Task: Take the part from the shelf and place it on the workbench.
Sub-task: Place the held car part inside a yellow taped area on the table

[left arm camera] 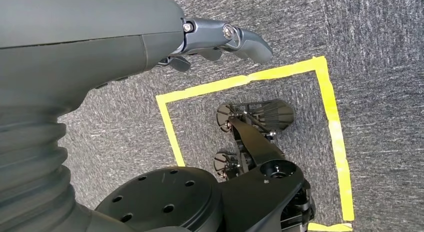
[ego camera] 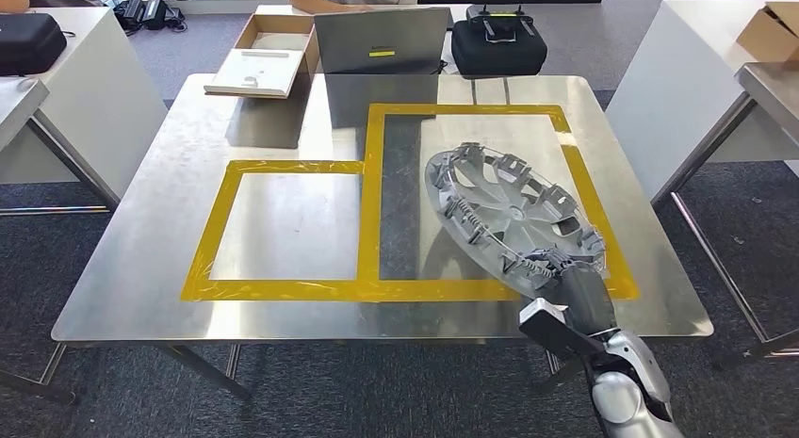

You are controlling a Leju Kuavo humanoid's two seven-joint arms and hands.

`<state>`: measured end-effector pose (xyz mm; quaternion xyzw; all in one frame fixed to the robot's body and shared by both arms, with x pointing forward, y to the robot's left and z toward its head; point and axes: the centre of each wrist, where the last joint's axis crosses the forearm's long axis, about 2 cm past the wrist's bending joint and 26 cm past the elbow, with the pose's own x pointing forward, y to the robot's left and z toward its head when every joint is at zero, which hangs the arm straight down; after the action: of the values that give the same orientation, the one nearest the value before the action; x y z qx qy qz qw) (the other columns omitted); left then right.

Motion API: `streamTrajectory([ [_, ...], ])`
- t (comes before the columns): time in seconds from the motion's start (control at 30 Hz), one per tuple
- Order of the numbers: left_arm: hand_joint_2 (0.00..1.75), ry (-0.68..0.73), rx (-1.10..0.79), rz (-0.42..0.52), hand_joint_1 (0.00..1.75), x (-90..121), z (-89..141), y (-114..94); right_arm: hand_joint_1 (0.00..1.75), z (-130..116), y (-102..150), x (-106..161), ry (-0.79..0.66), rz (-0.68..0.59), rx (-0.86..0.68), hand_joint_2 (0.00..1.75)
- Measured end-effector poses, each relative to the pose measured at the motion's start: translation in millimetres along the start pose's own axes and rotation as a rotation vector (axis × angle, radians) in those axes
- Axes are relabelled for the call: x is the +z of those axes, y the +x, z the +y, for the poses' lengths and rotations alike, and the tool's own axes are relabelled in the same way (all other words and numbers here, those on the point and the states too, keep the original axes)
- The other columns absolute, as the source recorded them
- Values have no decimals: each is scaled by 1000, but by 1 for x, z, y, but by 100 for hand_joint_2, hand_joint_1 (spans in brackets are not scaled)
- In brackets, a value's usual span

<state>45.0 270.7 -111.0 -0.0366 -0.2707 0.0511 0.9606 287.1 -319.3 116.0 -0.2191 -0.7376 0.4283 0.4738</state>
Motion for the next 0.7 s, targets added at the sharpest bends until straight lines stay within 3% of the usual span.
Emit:
streamTrajectory([
  [0.4, 175, -6, -20, -11, 0, 0, 1, 0, 175, 11, -61, -17, 105, 143, 59, 175],
  [0.7, 175, 0, -30, -10, 0, -2, 1, 4, 175, -6, -71, -79, 217, 206, 127, 175],
])
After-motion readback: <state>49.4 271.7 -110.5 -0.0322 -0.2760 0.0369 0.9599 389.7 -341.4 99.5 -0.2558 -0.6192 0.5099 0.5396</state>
